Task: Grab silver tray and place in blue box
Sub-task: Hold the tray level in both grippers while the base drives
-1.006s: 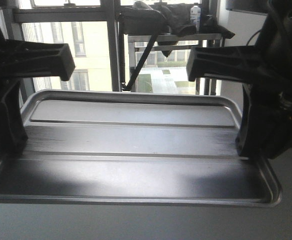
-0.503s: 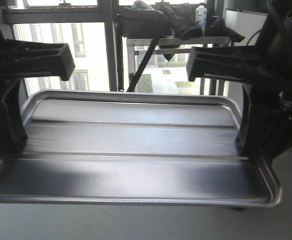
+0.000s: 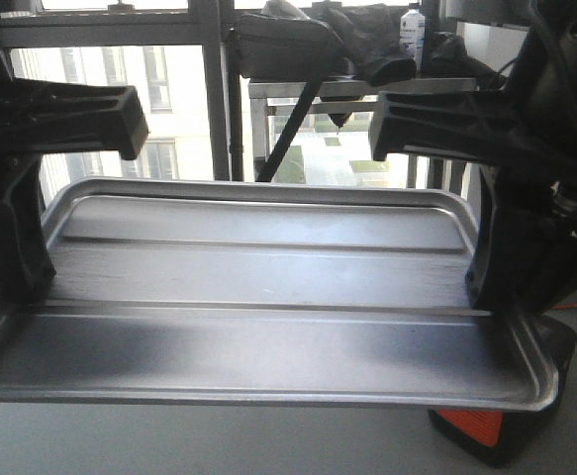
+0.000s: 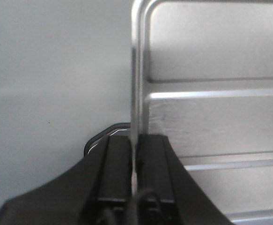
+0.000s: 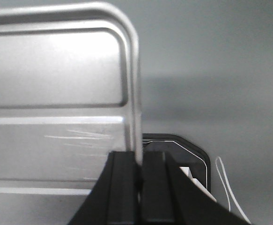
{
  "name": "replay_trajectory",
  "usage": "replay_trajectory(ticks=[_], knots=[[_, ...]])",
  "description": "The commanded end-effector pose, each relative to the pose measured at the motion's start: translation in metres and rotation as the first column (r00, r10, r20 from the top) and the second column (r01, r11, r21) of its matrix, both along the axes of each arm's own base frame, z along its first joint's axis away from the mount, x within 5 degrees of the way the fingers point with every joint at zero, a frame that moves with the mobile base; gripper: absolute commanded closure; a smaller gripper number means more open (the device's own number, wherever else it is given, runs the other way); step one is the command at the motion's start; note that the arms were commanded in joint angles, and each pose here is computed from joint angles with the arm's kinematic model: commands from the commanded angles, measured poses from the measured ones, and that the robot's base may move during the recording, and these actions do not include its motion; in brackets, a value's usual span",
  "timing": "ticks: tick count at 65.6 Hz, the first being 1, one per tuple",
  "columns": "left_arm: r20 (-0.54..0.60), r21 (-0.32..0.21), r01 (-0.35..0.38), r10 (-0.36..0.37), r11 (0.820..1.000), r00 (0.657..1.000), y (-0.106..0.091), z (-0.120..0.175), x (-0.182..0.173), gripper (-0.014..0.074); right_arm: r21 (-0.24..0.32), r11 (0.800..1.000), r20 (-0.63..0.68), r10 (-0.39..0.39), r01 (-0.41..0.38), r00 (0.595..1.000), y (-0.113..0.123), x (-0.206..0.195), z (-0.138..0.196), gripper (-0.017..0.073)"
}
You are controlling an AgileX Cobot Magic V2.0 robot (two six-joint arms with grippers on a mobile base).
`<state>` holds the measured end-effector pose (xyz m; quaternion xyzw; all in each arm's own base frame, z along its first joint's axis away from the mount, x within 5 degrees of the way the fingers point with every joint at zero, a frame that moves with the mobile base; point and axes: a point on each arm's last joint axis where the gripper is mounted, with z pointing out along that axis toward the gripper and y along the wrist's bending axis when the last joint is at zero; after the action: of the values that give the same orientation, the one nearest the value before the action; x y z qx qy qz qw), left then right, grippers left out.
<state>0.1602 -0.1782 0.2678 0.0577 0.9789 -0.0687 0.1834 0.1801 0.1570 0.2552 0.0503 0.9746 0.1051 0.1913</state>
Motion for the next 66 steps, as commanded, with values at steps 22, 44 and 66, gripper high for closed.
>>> replay_trajectory(ticks=[22,44,66], knots=[[0.042,-0.022,0.010,-0.009,1.000,0.999,0.0018,0.0131,-0.0007,0.0599,0.017,1.000,0.077,0.015,-0.016,0.997,-0.0024,0.0018,0.0155,0.0502],[0.042,-0.022,0.010,-0.009,1.000,0.999,0.0018,0.0131,-0.0007,0.0599,0.017,1.000,0.077,0.015,-0.016,0.997,-0.0024,0.0018,0.0155,0.0502],[0.042,-0.022,0.010,-0.009,1.000,0.999,0.0018,0.0131,-0.0007,0.0599,0.016,1.000,0.076,0.015,-0.016,0.997,-0.0025,0.0018,0.0154,0.0502]])
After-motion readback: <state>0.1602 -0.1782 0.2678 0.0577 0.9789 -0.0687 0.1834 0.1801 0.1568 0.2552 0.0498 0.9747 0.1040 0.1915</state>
